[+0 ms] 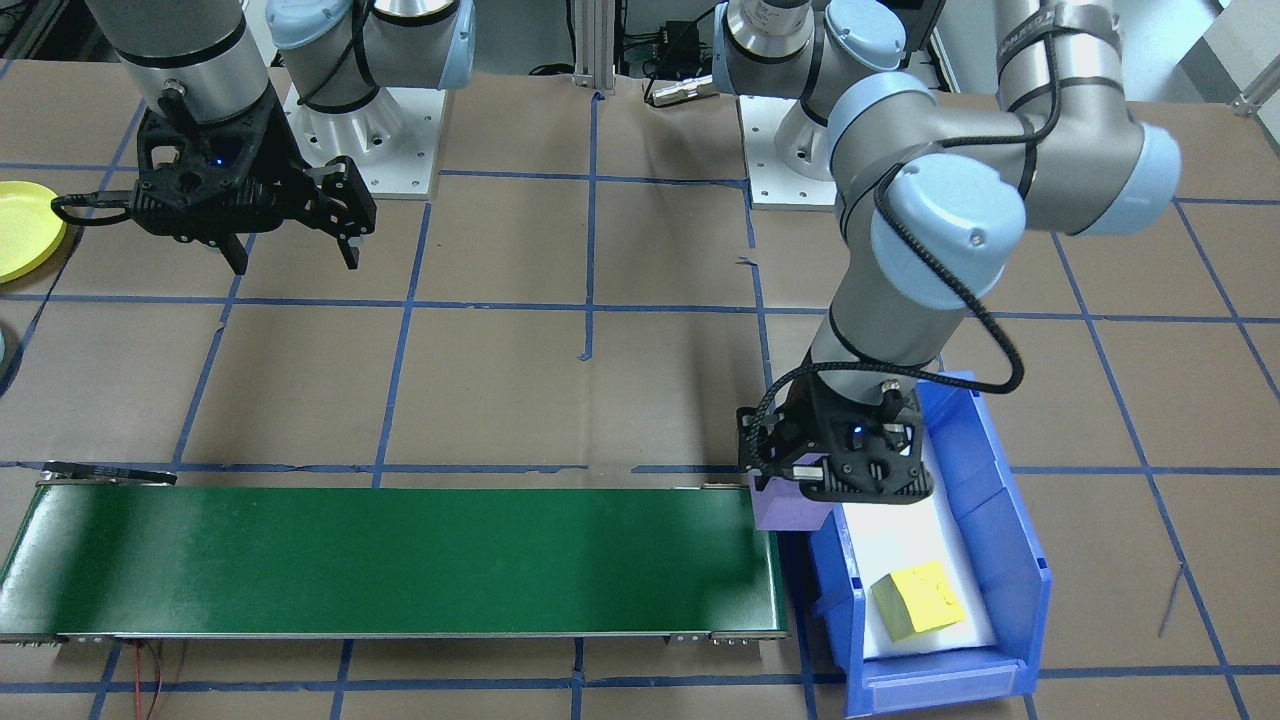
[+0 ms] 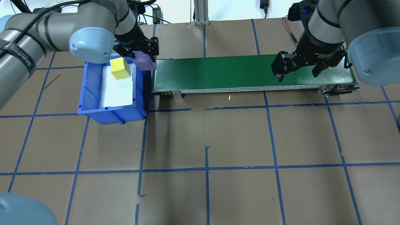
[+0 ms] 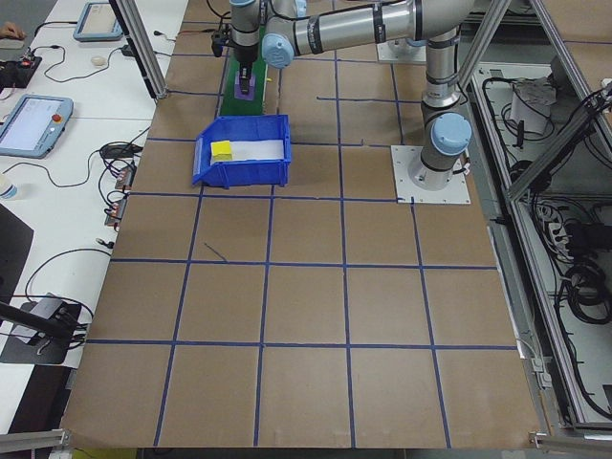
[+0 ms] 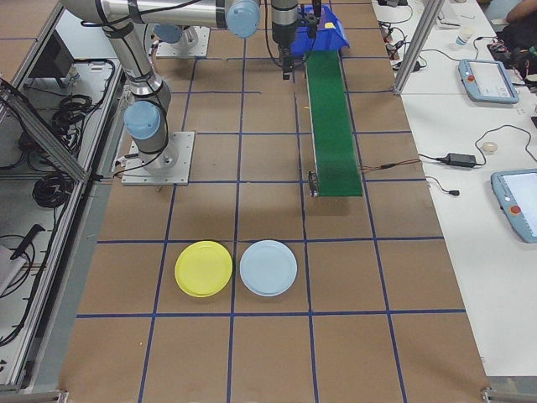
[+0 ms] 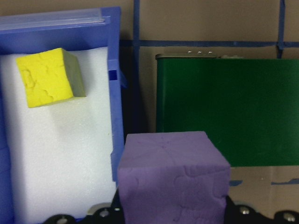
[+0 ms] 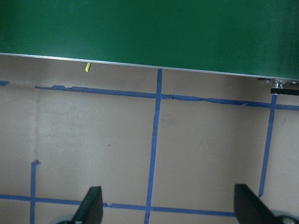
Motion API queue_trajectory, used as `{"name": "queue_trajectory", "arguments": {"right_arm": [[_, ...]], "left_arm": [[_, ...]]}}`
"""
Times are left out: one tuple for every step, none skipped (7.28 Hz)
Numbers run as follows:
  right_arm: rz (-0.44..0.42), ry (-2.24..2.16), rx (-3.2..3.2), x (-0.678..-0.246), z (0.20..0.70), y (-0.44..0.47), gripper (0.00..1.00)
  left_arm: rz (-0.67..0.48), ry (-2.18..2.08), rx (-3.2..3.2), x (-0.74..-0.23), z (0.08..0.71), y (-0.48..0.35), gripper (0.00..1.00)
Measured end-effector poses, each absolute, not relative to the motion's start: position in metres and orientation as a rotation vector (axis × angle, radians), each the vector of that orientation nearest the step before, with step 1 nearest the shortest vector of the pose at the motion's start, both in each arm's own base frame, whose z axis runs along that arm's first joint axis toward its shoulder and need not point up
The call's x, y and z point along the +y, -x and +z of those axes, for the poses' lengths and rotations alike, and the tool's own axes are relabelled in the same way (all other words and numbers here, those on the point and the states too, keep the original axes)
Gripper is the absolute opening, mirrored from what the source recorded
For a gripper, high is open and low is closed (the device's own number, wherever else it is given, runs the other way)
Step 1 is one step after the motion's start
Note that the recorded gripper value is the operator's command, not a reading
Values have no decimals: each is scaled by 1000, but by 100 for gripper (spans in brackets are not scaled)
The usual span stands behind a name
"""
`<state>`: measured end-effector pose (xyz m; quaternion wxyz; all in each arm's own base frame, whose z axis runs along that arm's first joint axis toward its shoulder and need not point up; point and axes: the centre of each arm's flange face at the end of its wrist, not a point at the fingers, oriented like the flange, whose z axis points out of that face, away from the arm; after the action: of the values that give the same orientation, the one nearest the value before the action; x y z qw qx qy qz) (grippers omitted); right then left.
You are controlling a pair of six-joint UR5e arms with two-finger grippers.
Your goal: Move block left to right into plate
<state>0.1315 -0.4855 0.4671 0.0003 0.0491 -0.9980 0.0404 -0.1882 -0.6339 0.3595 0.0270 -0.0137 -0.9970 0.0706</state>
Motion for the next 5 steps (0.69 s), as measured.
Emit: {"name": "queue_trajectory", "arguments": {"right_arm": [[159,-156,-3168,-502,456,-135,100],[188,-158,-3199,-523,438,-138,100],[230,-160,-3224,-543,421,-140,100],[262,-137,-3262,-559,406,-144,100],[293,-90,-3303,-571,395,-148,100]], "left_arm": [[231,62,-3074,-648,336,200,42],[210,74,-3075,-656,312,207,54],[180,82,-3077,-659,293,210,81],[158,88,-3079,-658,281,212,100],[148,88,-3078,-656,276,213,100]]}}
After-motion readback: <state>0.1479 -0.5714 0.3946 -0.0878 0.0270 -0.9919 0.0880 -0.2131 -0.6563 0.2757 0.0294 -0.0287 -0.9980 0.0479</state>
